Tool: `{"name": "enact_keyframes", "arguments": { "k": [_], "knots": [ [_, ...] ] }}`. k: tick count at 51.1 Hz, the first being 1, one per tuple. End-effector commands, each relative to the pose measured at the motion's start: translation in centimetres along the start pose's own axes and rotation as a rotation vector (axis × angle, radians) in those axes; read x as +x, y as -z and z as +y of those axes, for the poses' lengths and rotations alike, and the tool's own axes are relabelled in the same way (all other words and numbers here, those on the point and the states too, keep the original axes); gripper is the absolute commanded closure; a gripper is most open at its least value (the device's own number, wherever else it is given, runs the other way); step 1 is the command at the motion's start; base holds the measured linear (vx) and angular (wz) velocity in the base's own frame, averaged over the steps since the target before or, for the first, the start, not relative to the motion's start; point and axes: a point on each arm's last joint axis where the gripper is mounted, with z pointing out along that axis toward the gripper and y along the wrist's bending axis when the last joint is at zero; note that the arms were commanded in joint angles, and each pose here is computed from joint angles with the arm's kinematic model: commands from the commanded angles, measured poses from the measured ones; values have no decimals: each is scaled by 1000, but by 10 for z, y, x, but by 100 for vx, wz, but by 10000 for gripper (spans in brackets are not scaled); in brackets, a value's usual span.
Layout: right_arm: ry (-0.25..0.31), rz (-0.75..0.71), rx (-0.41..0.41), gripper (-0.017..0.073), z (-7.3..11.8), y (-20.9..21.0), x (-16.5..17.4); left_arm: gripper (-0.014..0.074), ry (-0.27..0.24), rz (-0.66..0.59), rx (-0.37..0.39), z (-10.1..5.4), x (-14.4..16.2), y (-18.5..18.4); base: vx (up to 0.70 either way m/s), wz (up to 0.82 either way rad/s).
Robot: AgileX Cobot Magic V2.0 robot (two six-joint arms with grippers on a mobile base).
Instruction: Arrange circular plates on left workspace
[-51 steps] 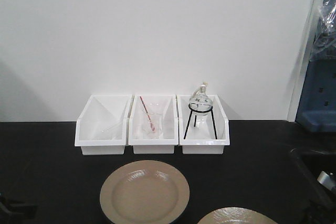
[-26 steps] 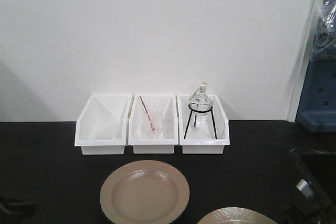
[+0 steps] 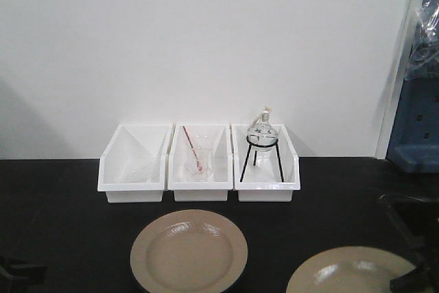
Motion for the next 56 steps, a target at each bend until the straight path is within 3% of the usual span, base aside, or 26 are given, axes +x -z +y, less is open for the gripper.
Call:
{"name": "enact_keyframes", "arguments": {
  "k": [1, 10, 11, 21, 31, 42, 56],
  "knots": [
    [11, -133, -206, 566, 46, 29, -6, 597, 8, -88, -7, -5, -13, 11, 0, 0],
    [41, -180, -336, 565, 86, 10, -6, 597, 8, -86, -5, -5, -13, 11, 0, 0],
    [58, -198, -342, 565, 106, -8, -4, 597, 8, -86, -4, -5, -13, 11, 0, 0],
    [68, -264, -311, 565, 154, -58, 12, 597, 8, -85, -3, -5, -13, 11, 0, 0],
    [113, -201, -369, 565, 192, -107, 19, 597, 9, -83, -1, -5, -13, 11, 0, 0],
    [175, -157, -392, 563, 212, -146, 13, 597, 8, -71, 14, -7, -11, 11, 0, 0],
    [202, -143, -366, 498, 207, -167, 4, 597, 12, -68, 18, -7, -11, 11, 0, 0]
  ]
}}
